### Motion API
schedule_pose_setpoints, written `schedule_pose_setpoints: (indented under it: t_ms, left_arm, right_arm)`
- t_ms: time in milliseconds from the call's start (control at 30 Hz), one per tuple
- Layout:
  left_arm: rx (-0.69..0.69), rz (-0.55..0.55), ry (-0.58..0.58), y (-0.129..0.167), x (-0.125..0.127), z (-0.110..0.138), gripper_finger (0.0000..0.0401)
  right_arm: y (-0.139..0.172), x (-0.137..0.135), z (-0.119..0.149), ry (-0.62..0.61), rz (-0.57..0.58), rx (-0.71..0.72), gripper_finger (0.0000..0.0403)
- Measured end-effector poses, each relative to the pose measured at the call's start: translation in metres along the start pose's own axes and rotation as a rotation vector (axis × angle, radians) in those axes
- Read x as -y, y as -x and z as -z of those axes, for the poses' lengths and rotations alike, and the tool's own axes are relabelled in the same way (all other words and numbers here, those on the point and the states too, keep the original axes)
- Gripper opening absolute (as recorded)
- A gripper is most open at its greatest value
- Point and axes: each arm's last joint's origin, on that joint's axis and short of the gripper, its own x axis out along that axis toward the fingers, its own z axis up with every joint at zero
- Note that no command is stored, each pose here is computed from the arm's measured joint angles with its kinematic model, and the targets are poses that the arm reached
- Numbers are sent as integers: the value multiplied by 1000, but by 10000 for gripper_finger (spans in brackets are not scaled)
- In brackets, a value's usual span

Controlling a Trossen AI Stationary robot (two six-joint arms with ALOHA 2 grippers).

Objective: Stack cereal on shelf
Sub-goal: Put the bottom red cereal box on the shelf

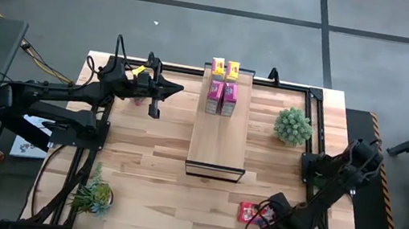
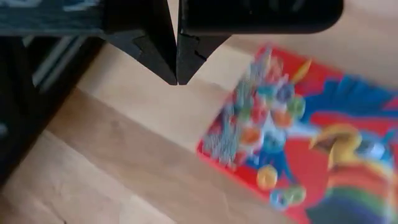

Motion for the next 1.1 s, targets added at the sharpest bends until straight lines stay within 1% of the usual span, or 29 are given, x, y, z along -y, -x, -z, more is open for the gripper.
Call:
schedule_pose_setpoints:
  t_ms: [233, 400, 500, 633, 800, 900, 1000, 1100]
  left_arm:
    - [-10, 1, 14, 0, 0, 1, 0]
    - [-9, 1, 11, 0, 0, 1, 0]
    - [-8, 1, 3, 0, 0, 1, 0]
    - [-9, 1, -5, 0, 0, 1, 0]
    - [-8, 1, 10, 0, 0, 1, 0]
    - [-8, 1, -6, 0, 0, 1, 0]
    - [-8, 1, -6, 0, 0, 1, 0]
    - [-8, 1, -6, 0, 0, 1, 0]
  right_arm:
    - [-23, -2, -10, 24, -50, -7, 0]
    - [-19, -9, -15, 46, -99, 39, 0]
    - [-17, -17, -20, 80, -177, 79, 0]
    - [-15, -26, -32, 116, -244, 155, 0]
    - [-10, -37, -47, 191, -308, 170, 0]
    - [0, -41, -48, 244, -308, 173, 0]
    - [9, -36, -44, 262, -248, 182, 0]
    - [13, -35, -38, 277, -240, 187, 0]
